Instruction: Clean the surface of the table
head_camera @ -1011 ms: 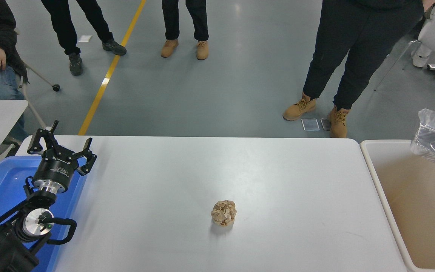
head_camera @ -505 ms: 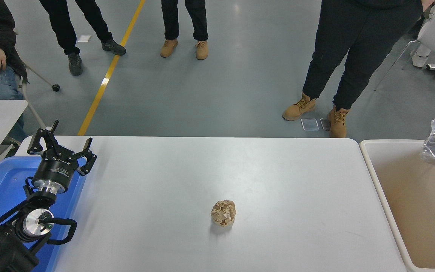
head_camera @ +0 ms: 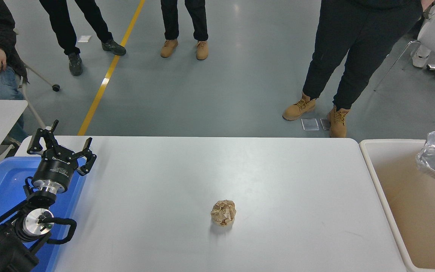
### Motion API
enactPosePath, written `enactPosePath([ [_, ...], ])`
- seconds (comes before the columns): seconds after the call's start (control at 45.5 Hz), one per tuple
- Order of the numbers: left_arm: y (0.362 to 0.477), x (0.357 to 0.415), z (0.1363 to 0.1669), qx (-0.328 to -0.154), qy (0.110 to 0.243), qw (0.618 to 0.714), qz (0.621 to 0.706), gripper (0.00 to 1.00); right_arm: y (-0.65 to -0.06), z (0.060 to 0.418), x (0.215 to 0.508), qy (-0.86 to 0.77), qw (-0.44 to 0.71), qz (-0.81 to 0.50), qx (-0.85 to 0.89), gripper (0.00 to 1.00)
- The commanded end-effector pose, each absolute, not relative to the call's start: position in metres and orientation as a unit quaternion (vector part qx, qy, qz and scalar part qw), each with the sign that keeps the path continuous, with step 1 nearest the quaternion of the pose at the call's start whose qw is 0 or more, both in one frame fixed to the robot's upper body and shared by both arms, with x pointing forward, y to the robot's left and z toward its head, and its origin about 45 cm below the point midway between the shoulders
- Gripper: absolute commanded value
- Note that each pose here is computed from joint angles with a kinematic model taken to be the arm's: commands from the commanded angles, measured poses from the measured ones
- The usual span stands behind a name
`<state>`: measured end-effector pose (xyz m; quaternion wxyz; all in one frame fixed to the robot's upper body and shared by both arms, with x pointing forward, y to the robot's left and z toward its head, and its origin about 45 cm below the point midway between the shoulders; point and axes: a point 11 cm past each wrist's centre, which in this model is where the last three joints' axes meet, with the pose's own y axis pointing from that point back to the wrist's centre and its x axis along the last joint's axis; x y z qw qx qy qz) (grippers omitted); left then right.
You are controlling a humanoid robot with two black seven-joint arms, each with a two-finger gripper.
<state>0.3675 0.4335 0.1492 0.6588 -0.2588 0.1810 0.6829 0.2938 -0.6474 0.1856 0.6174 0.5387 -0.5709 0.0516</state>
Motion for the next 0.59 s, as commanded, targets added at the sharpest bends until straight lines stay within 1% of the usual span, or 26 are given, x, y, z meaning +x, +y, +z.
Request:
enactPosePath([
  [0.0, 0.434, 0.3673, 0.149, -0.259, 0.181, 0.6586, 0.683, 0.99, -0.642, 0.164, 0.288, -0.569, 0.625, 0.04, 0.533, 0.0],
  [0.066, 0.433, 0.3678, 0.1496, -0.259, 0.181, 0.6589, 0.6827, 0.99, -0.639, 0.158, 0.287, -0.568, 0.625, 0.038, 0.535, 0.0],
  [0.088, 0.434, 0.3673, 0.149, -0.259, 0.181, 0.6586, 0.683, 0.99, -0.639, 0.156, 0.287, -0.568, 0.625, 0.038, 0.534, 0.0],
  [0.11, 0.433, 0.3678, 0.1496, -0.259, 0.181, 0.6589, 0.6827, 0.99, -0.638, 0.154, 0.287, -0.568, 0.625, 0.038, 0.534, 0.0],
  [0.132, 0.434, 0.3673, 0.149, -0.259, 0.181, 0.6586, 0.683, 0.99, -0.638, 0.153, 0.287, -0.567, 0.626, 0.039, 0.534, 0.0],
  [0.154, 0.433, 0.3678, 0.1496, -0.259, 0.181, 0.6589, 0.6827, 0.99, -0.637, 0.152, 0.287, -0.567, 0.626, 0.038, 0.534, 0.0],
  [0.176, 0.434, 0.3673, 0.149, -0.259, 0.181, 0.6586, 0.683, 0.99, -0.637, 0.151, 0.287, -0.566, 0.627, 0.038, 0.533, 0.0],
  [0.198, 0.433, 0.3678, 0.1496, -0.259, 0.181, 0.6589, 0.6827, 0.99, -0.636, 0.15, 0.286, -0.565, 0.628, 0.037, 0.533, 0.0],
  [0.22, 0.434, 0.3673, 0.149, -0.259, 0.181, 0.6586, 0.683, 0.99, -0.635, 0.147, 0.286, -0.564, 0.629, 0.037, 0.533, 0.0],
  [0.242, 0.433, 0.3678, 0.1496, -0.259, 0.181, 0.6589, 0.6827, 0.99, -0.635, 0.147, 0.286, -0.564, 0.63, 0.037, 0.532, 0.0],
  [0.264, 0.434, 0.3673, 0.149, -0.259, 0.181, 0.6586, 0.683, 0.99, -0.634, 0.145, 0.286, -0.563, 0.631, 0.036, 0.533, 0.0],
  [0.286, 0.433, 0.3678, 0.1496, -0.259, 0.181, 0.6589, 0.6827, 0.99, -0.634, 0.144, 0.285, -0.562, 0.632, 0.036, 0.531, 0.0],
  [0.308, 0.434, 0.3673, 0.149, -0.259, 0.181, 0.6586, 0.683, 0.99, -0.632, 0.142, 0.286, -0.562, 0.632, 0.035, 0.531, 0.0],
  [0.352, 0.434, 0.3673, 0.149, -0.259, 0.181, 0.6586, 0.683, 0.99, -0.631, 0.14, 0.286, -0.563, 0.633, 0.033, 0.53, 0.0],
  [0.374, 0.433, 0.3678, 0.1496, -0.259, 0.181, 0.6589, 0.6827, 0.99, -0.63, 0.138, 0.285, -0.562, 0.635, 0.031, 0.529, 0.0],
  [0.396, 0.434, 0.3673, 0.149, -0.259, 0.181, 0.6586, 0.683, 0.99, -0.63, 0.135, 0.284, -0.562, 0.637, 0.029, 0.527, 0.0],
  [0.571, 0.434, 0.3673, 0.149, -0.259, 0.181, 0.6586, 0.683, 0.99, -0.624, 0.127, 0.284, -0.565, 0.634, 0.019, 0.527, 0.0],
])
